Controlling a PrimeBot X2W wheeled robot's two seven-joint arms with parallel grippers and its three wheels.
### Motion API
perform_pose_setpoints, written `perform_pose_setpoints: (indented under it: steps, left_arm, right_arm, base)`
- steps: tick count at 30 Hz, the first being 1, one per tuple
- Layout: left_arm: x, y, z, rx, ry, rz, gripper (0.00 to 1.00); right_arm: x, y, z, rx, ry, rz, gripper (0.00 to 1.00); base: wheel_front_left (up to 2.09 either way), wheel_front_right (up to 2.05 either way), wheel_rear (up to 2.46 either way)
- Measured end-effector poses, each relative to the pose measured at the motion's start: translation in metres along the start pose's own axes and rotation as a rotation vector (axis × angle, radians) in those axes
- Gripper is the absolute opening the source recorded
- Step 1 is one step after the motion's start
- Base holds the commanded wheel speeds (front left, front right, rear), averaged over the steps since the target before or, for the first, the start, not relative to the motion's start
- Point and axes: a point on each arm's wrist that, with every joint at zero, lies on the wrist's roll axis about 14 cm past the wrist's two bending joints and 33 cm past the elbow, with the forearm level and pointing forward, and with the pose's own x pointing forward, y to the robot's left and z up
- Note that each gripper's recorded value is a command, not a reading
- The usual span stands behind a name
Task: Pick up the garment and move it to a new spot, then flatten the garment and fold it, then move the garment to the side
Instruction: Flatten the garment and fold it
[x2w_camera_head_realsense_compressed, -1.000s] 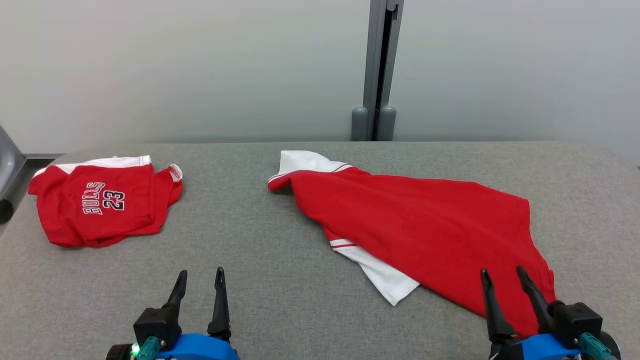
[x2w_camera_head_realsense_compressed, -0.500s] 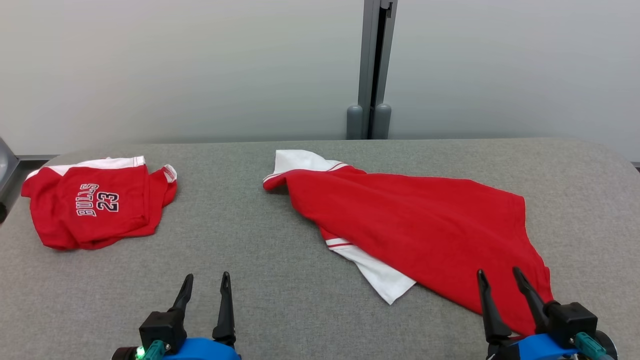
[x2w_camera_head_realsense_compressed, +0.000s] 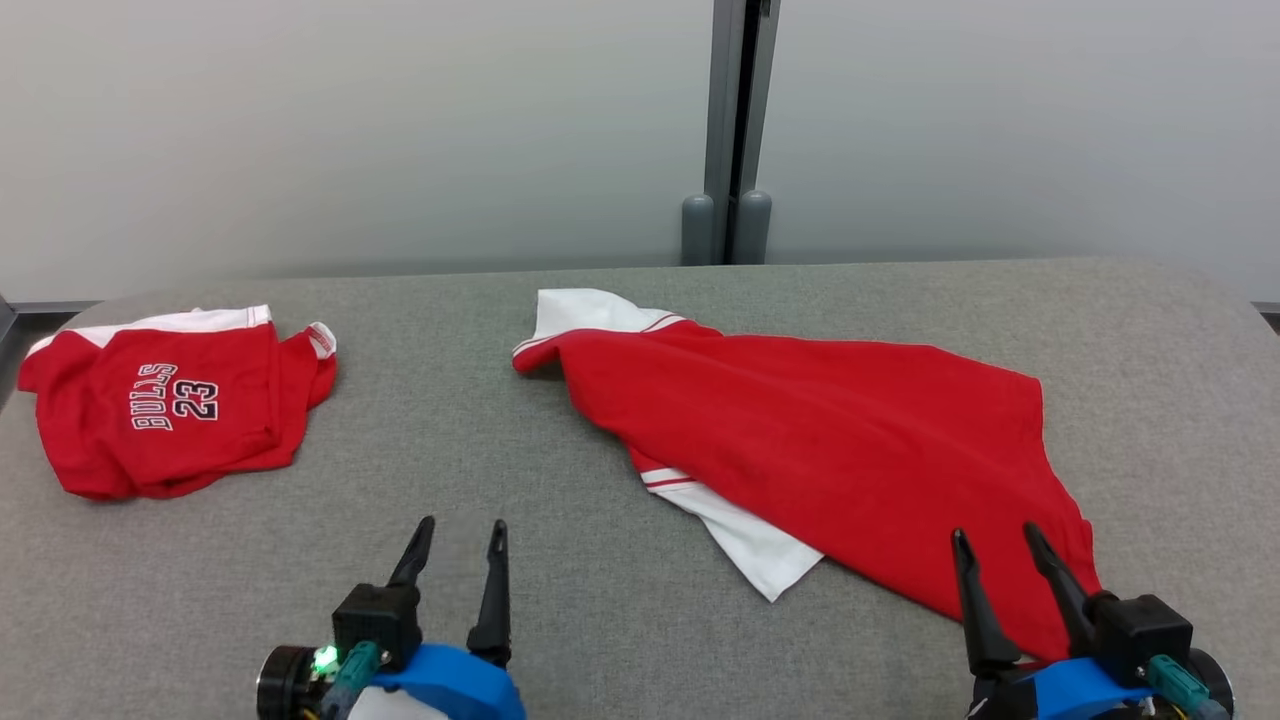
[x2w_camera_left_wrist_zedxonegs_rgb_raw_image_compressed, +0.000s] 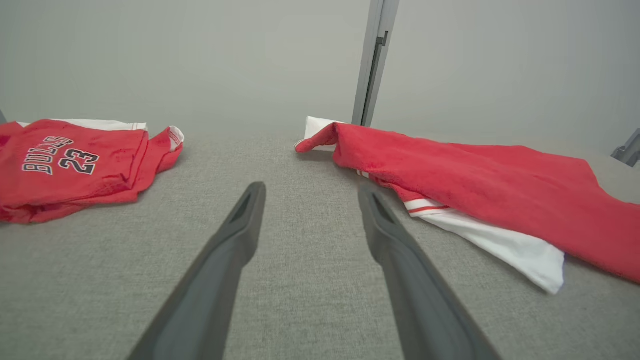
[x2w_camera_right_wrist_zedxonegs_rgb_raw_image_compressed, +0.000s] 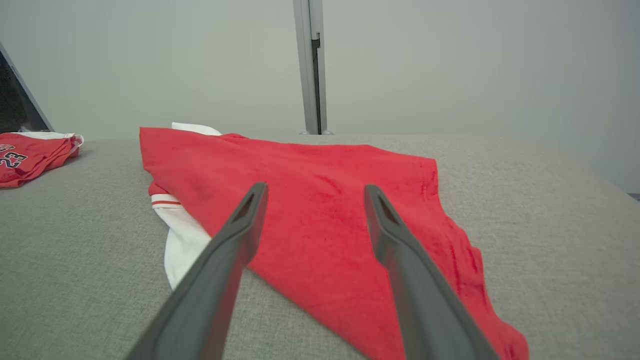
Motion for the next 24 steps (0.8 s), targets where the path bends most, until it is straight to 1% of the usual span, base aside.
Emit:
perform_pose_setpoints:
  steps: [3, 7, 12, 15, 18, 20, 24]
  left_arm:
    - [0.014, -0.027, 0.004, 0.033, 0.011, -0.1, 1.0]
    - [0.029, -0.073, -0.001, 0.073, 0.062, -0.257, 1.0]
    - [0.033, -0.123, -0.031, 0.136, 0.187, -0.452, 1.0]
    - [0.032, -0.145, -0.053, 0.163, 0.266, -0.547, 1.0]
    - [0.034, -0.157, -0.074, 0.21, 0.336, -0.605, 1.0]
    - [0.034, -0.162, -0.087, 0.221, 0.38, -0.624, 1.0]
    - [0.039, -0.168, -0.102, 0.247, 0.431, -0.633, 1.0]
  right_arm:
    - [0.002, -0.002, 0.0, -0.008, 0.002, -0.004, 1.0]
    - [0.006, -0.007, 0.003, -0.018, -0.007, -0.018, 1.0]
    - [0.007, -0.018, 0.004, -0.022, -0.009, -0.047, 1.0]
    - [0.006, -0.026, 0.003, -0.024, -0.003, -0.073, 1.0]
    - [0.003, -0.036, -0.001, -0.028, 0.012, -0.103, 1.0]
    - [0.0, -0.045, -0.003, -0.027, 0.021, -0.129, 1.0]
    - [-0.007, -0.058, -0.005, -0.028, 0.029, -0.172, 1.0]
  base:
    - [0.0, 0.0, 0.0]
    - [0.0, 0.0, 0.0]
    - [0.0, 0.0, 0.0]
    - [0.0, 0.0, 0.0]
    - [0.0, 0.0, 0.0]
    - [0.0, 0.0, 0.0]
    - [0.0, 0.0, 0.0]
